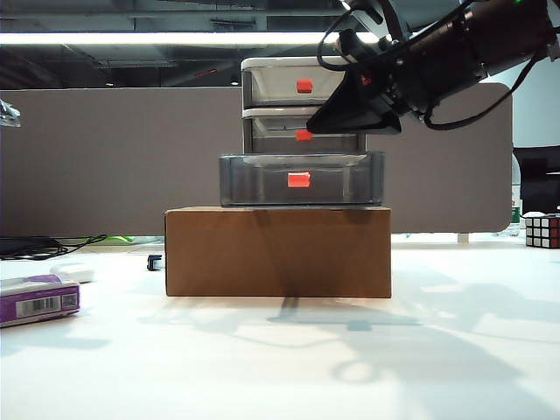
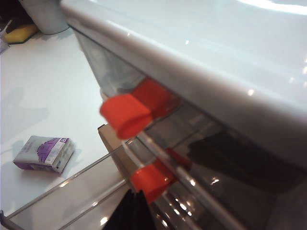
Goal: Open the third layer of the drawer on the table, pick up a pack of napkins on the table and put it in, and finally close the drawer.
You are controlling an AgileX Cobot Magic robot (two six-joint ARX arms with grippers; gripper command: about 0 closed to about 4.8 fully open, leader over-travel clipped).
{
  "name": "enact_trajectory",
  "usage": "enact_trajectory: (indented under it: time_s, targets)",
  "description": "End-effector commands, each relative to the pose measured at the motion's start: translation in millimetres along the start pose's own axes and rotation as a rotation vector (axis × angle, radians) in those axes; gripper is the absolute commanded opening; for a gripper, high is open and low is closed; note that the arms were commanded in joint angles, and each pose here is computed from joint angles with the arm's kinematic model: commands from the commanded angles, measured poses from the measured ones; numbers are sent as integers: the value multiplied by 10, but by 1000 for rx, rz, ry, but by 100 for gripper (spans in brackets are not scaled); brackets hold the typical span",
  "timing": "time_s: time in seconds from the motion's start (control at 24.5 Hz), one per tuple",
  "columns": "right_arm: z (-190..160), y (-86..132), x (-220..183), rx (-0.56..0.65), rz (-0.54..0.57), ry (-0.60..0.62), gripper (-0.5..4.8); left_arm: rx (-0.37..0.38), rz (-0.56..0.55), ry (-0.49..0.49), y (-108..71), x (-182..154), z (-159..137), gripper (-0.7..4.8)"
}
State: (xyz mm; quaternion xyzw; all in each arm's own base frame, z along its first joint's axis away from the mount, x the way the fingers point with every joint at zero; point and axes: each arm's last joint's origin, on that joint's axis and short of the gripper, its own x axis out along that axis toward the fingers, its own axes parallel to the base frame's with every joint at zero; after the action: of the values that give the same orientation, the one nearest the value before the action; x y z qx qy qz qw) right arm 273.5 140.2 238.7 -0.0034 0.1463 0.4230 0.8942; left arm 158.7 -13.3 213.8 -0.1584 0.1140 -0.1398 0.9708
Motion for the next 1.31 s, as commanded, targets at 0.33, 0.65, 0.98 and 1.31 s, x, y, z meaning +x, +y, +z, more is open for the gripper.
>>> enact_trajectory:
  time_s: [0.33,0.65,0.98,1.31]
  targets:
    - [24,7,-6,5,20,-4,-6,539,-177,129,93,148,-135,414]
    - [-6,8,-6,18,23,24,-6,514,-191,321,250,399,-375,462]
    - [-26,9,-7,28,23,43,-6,511,-237,459,336,704,-342,462]
    - [-25,9,-7,20,23,42,-6,615,-288,611,343,682,-373,461]
